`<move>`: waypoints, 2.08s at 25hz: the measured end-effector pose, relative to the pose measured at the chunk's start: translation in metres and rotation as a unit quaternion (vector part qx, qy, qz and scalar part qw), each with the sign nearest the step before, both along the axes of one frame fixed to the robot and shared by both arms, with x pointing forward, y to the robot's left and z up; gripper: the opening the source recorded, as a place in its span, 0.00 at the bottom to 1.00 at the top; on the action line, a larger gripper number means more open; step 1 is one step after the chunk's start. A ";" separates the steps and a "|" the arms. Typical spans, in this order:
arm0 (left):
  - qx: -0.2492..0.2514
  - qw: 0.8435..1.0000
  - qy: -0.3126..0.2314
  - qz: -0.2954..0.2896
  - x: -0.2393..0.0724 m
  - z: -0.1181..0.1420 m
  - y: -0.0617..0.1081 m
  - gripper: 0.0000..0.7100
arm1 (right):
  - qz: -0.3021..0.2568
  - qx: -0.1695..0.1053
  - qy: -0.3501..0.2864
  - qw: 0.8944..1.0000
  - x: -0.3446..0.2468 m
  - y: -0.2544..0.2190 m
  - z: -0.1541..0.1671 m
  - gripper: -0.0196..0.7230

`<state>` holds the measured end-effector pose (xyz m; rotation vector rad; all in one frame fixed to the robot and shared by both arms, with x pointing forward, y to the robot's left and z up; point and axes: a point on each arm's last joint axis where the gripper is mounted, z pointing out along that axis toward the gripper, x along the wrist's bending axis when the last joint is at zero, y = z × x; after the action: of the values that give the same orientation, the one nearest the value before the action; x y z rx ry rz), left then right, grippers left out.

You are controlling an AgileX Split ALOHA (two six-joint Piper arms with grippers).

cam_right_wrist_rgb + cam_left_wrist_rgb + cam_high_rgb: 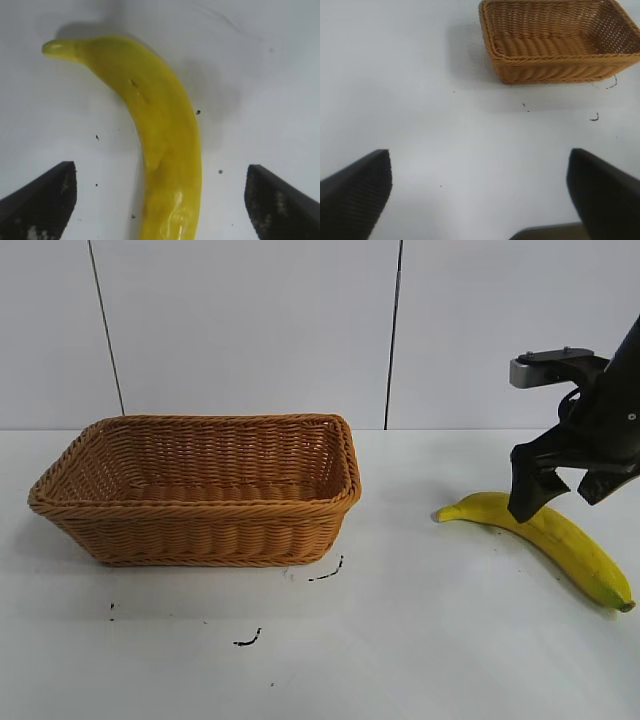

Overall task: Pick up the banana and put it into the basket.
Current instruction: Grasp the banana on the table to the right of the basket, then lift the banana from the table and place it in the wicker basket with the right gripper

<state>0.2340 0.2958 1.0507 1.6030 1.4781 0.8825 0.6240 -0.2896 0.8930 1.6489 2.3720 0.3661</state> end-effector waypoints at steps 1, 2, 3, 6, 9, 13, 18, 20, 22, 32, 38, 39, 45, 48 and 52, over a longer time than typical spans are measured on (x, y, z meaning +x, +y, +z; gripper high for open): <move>0.000 1.000 0.000 0.000 0.000 0.000 0.000 0.97 | 0.000 0.000 0.004 1.000 0.000 0.000 -0.003 0.89; 0.000 1.000 0.000 0.000 0.000 0.000 0.000 0.97 | 0.000 0.000 0.008 1.000 0.000 0.000 -0.007 0.89; 0.000 1.000 0.000 0.000 0.000 0.000 0.000 0.97 | 0.000 0.000 0.012 1.000 0.000 0.000 -0.010 0.89; 0.000 1.000 0.000 0.000 0.000 0.000 0.000 0.97 | -0.001 -0.001 0.013 1.000 0.000 0.000 -0.013 0.89; 0.000 1.000 0.000 0.000 0.000 0.000 0.000 0.97 | -0.005 0.000 0.005 1.000 0.002 0.000 -0.013 0.82; 0.000 1.000 0.000 0.000 0.000 0.000 0.000 0.97 | -0.014 0.003 0.003 1.000 0.003 0.000 -0.012 0.61; 0.000 1.000 0.000 0.000 0.000 0.000 0.000 0.97 | -0.008 0.000 0.005 1.000 0.002 0.000 -0.012 0.43; 0.000 1.000 0.000 0.000 0.000 0.000 0.000 0.97 | 0.004 -0.004 0.009 1.000 0.001 0.000 -0.012 0.43; 0.000 1.000 0.000 0.000 0.000 0.000 0.000 0.97 | 0.009 -0.006 0.015 1.000 -0.001 0.000 -0.007 0.43; 0.000 1.000 0.000 0.000 0.000 0.000 0.000 0.97 | -0.022 0.014 -0.034 0.999 -0.018 0.001 0.082 0.43; 0.000 1.000 0.000 0.000 0.000 0.000 0.000 0.97 | -0.015 0.021 -0.014 1.000 -0.011 0.005 0.133 0.43; 0.000 1.000 0.000 0.000 0.000 0.000 0.000 0.97 | -0.014 0.022 -0.018 0.999 -0.009 0.008 0.143 0.43; 0.000 1.000 0.000 0.000 0.000 0.000 0.000 0.97 | 0.039 0.000 -0.049 0.998 -0.004 0.041 0.179 0.43; 0.000 1.000 0.000 0.000 0.000 0.000 0.000 0.97 | 0.075 -0.024 -0.077 0.994 0.001 0.062 0.190 0.43; 0.000 1.000 0.000 0.000 0.000 0.000 0.000 0.97 | 0.126 -0.031 -0.108 0.986 0.015 0.097 0.197 0.43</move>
<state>0.2340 0.2958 1.0507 1.6030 1.4781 0.8825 0.6387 -0.1930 1.0902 1.2166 2.4014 0.4828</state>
